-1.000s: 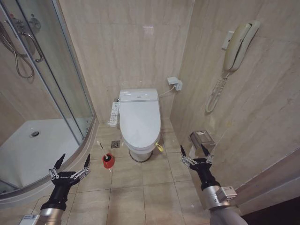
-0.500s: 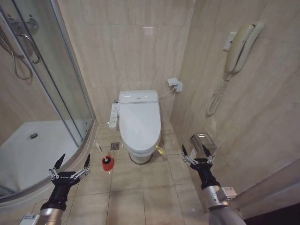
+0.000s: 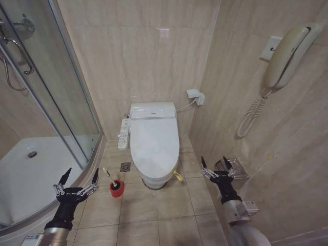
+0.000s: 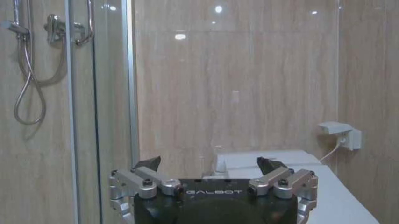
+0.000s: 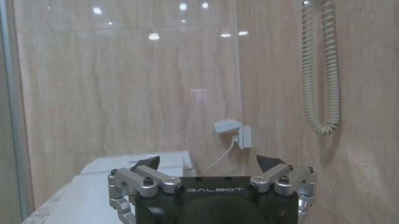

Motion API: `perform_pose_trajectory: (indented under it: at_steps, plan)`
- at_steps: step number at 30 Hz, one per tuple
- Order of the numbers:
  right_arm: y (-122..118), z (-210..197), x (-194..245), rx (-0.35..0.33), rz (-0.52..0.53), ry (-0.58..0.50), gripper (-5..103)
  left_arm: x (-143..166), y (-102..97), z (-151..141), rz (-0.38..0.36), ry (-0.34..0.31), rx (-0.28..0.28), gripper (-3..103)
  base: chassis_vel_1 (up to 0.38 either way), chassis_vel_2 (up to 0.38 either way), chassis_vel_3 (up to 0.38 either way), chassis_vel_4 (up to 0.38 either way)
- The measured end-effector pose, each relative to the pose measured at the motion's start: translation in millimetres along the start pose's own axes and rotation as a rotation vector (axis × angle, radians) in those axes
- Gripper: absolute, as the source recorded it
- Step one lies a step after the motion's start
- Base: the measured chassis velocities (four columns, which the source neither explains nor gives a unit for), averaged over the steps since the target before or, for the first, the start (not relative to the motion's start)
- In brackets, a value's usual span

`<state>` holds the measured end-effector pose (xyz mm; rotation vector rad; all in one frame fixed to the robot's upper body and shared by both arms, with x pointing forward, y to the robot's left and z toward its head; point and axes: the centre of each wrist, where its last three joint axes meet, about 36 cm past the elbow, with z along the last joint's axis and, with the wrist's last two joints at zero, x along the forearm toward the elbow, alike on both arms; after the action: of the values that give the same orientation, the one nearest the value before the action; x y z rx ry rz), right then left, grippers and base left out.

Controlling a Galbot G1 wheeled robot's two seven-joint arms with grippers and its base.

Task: Open the toilet lid, clean the toilet bowl with a toilet brush, close the toilet lid, and flush.

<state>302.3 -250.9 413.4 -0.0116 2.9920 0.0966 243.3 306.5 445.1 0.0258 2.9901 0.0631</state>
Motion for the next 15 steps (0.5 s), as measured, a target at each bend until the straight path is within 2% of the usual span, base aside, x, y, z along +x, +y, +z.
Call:
perform_pose_trajectory:
  at_steps: [7,15]
  plan:
    - [-0.2,5.8,-5.2,-0.003,0.000,0.004,100,0.0,0.0,0.0,0.000,0.000,0.000,100,-0.001,0.004,0.007,-0.008]
    - [-0.1,11.1,-13.5,0.004,0.030,0.005,100,0.0,0.0,0.0,0.000,0.000,0.000,100,-0.130,0.140,0.121,-0.146]
